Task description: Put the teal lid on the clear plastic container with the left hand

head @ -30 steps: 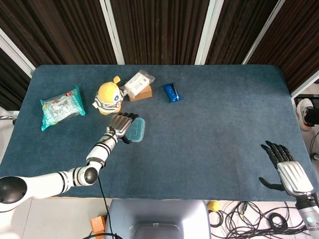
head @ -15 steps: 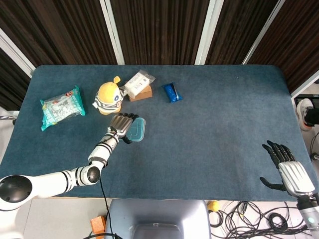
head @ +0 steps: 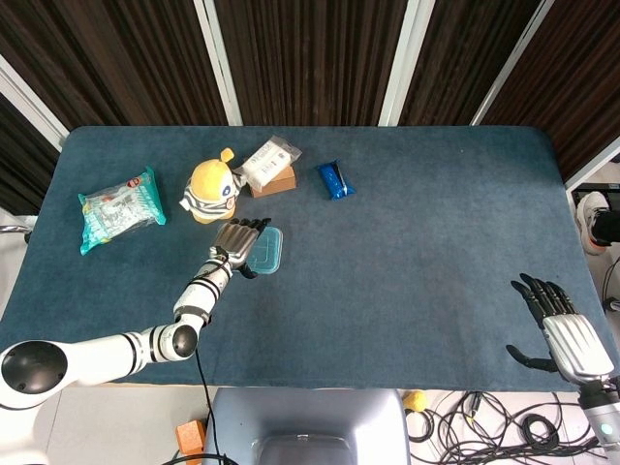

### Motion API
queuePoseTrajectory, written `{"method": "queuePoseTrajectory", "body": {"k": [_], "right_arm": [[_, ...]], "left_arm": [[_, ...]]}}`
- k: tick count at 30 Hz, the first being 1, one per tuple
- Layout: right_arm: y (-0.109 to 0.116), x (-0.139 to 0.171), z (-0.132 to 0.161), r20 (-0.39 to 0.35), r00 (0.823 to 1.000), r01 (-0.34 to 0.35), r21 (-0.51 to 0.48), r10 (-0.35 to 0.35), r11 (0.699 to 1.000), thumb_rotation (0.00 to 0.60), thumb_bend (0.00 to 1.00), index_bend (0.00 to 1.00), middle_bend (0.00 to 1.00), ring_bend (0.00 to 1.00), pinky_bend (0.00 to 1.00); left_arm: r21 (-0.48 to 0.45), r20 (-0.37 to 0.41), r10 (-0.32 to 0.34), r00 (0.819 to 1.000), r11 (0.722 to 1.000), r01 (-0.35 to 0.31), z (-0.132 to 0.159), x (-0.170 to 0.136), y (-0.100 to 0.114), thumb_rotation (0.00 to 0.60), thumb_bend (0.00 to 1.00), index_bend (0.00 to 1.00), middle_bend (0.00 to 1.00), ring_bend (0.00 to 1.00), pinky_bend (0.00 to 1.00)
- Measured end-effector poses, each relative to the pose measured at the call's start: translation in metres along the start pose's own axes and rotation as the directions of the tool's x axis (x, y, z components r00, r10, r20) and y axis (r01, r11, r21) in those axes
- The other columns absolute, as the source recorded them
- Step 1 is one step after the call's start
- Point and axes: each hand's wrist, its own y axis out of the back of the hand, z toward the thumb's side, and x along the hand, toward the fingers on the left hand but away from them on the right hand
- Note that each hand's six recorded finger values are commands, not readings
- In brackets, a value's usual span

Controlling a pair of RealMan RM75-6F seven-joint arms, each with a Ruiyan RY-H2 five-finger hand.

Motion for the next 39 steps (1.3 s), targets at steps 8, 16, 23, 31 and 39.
{"method": "queuePoseTrajectory", "body": {"k": [8,16,23,31,39], "right_arm": [[0.001,0.0,0.0,0.001,1.0,0.002,-0.001,-0.002,1.0,0.6,0.15,0.0,0.0,0.0,0.0],[0.001,0.001,-0.001,0.002,1.0,0.003,-0.003,-0.003,1.0,0.6,0.15,0.0,0.0,0.0,0.0],[0.002,0.001,-0.001,0.001,1.0,0.006,-0.005,-0.006,1.0,0.6,0.15,0.0,0.0,0.0,0.0],[0.002,0.001,-0.002,0.003,1.0,0.004,-0.002,-0.004,1.0,0.6,0.16,0.0,0.0,0.0,0.0],[0.0,0.003,0.001,-0.005,1.0,0.001,0.004,-0.001,1.0,0.6,0.15,0.0,0.0,0.0,0.0]], "left_arm": [[0.001,0.001,0.009,1.0,1.0,-0.009,0.001,0.001,0.0,0.6,0.24,0.0,0.11,0.03,0.11],[0.004,-0.001,0.021,1.0,1.0,-0.021,0.0,0.001,0.0,0.6,0.22,0.0,0.01,0.0,0.03],[0.01,-0.008,0.01,1.0,1.0,-0.01,-0.001,0.001,-0.002,0.6,0.22,0.0,0.0,0.0,0.02],[0.041,0.002,-0.001,1.0,0.999,0.001,0.004,-0.011,-0.001,0.6,0.22,0.0,0.0,0.0,0.02],[0.082,0.029,0.046,0.999,0.995,-0.049,0.011,-0.029,0.008,0.6,0.25,0.0,0.18,0.02,0.02]]}}
